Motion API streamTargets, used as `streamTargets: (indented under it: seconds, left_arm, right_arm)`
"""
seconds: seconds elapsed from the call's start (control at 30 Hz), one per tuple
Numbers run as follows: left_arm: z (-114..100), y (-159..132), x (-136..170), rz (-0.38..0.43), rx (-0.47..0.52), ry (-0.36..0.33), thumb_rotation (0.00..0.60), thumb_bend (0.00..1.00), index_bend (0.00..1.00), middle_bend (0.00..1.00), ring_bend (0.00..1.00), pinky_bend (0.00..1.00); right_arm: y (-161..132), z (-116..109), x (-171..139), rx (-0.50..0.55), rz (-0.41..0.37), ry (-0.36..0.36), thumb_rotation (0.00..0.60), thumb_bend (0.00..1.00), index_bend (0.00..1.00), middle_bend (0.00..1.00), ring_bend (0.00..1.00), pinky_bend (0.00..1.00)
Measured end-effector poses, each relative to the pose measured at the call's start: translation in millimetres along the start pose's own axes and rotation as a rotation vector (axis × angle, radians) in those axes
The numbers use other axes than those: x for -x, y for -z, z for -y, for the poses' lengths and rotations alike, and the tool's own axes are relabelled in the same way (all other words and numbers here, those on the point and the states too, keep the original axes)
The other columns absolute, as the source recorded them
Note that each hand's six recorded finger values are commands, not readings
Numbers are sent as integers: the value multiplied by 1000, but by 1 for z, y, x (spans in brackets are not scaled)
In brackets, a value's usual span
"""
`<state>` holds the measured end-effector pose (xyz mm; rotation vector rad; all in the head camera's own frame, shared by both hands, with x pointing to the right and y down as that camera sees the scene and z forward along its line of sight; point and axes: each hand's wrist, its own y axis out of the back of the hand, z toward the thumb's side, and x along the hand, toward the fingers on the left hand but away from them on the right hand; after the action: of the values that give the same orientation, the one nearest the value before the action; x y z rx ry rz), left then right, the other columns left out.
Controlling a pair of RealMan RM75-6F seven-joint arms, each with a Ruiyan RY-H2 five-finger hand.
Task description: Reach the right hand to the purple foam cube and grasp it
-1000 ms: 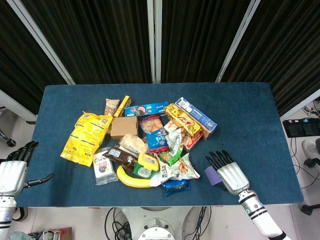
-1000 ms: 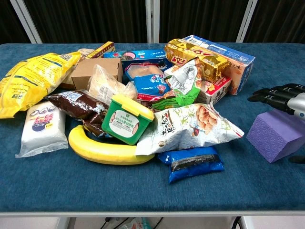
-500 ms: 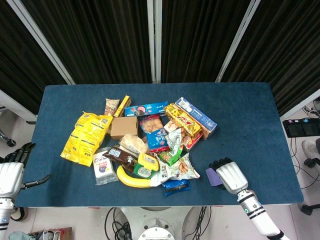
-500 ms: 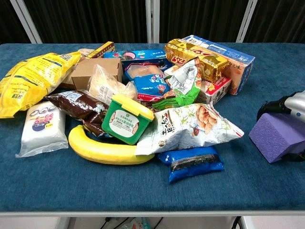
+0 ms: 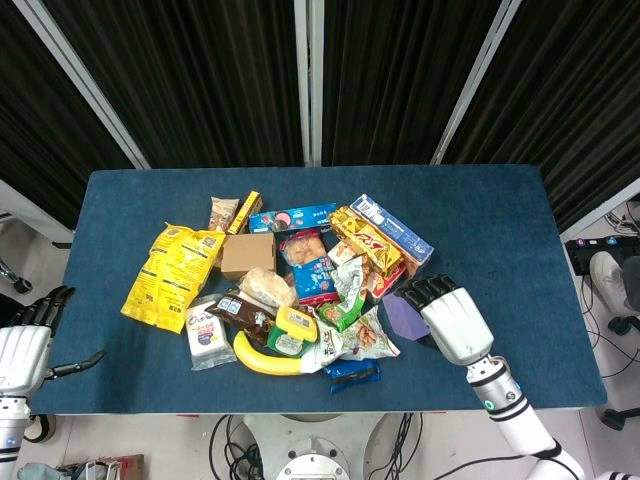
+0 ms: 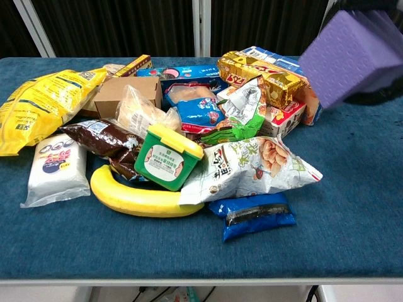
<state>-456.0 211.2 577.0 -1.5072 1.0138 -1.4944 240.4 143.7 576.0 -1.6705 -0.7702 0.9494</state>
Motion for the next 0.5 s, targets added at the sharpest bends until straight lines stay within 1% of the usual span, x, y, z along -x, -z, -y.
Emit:
streamTargets:
  seconds: [0.13, 0.37, 0.5]
  left_arm:
    - [2, -2, -1, 1, 3, 3, 287, 34, 95, 88, 157, 263]
    - [5, 3, 1, -8, -2, 11, 285, 33, 95, 88, 158, 263]
    - [5, 6, 0, -13, -1, 10, 286, 34, 95, 88, 158, 263]
  right_arm:
    - [-17, 7, 22, 16, -19, -6, 600, 186, 627, 564, 478, 407]
    - [-61, 25, 58, 32, -75, -5, 600, 188, 629, 560, 478, 407]
    - [-68, 30, 69, 26, -77, -5, 600, 191, 628, 560, 478, 407]
